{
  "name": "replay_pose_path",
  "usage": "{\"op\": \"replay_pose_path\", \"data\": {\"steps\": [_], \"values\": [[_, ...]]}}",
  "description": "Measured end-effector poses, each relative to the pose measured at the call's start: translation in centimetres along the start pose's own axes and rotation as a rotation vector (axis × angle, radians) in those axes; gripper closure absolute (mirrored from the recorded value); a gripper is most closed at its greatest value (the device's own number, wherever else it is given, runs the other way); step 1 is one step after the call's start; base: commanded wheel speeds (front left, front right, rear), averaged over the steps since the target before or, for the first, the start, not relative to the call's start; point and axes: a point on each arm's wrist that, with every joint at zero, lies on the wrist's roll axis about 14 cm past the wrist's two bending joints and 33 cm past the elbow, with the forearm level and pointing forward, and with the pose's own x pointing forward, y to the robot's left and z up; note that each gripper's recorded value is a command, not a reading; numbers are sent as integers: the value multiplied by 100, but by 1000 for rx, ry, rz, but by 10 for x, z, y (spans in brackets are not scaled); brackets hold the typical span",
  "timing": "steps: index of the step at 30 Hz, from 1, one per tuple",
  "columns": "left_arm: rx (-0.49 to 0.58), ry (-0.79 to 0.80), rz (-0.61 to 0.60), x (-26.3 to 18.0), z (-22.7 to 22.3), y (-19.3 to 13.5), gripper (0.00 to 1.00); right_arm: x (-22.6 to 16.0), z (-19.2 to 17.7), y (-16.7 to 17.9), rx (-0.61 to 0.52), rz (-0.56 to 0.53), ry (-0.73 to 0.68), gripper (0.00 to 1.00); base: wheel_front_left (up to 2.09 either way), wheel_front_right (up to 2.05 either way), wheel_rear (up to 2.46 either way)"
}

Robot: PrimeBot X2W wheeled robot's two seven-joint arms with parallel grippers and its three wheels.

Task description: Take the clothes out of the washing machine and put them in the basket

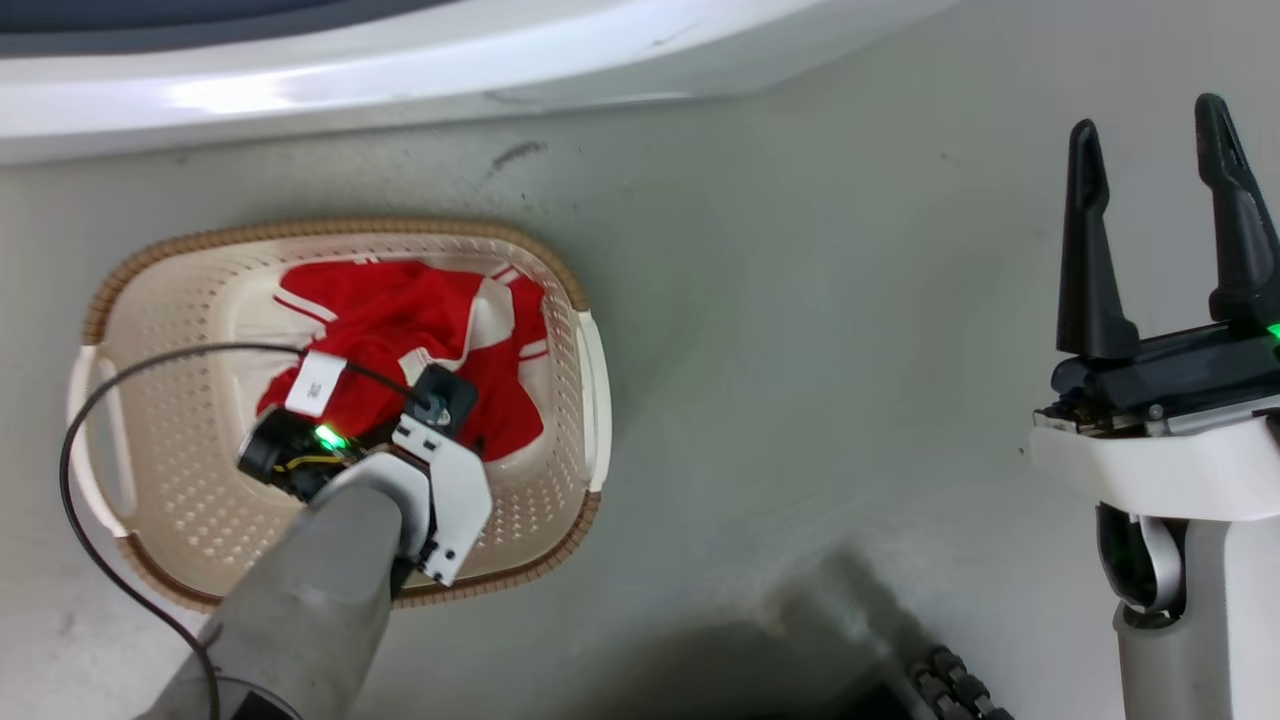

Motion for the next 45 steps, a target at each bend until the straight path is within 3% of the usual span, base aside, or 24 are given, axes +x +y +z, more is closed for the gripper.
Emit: {"op": "replay_pose_path", "data": {"steps": [14, 18, 26, 45], "values": [[-76, -272, 95, -74, 38, -7, 0, -22, 66, 22, 24, 53, -121, 0, 0, 0, 0], [-85, -439, 157, -108, 74, -2, 0, -34, 85, 30, 30, 73, -156, 0, 0, 0, 0], [-128, -668, 272, -173, 102, 5, 0, -54, 109, 45, 39, 112, -202, 0, 0, 0, 0], [-246, -1155, 633, -345, 121, 21, 0, -100, 150, 52, 41, 128, -289, 0, 0, 0, 0]]}}
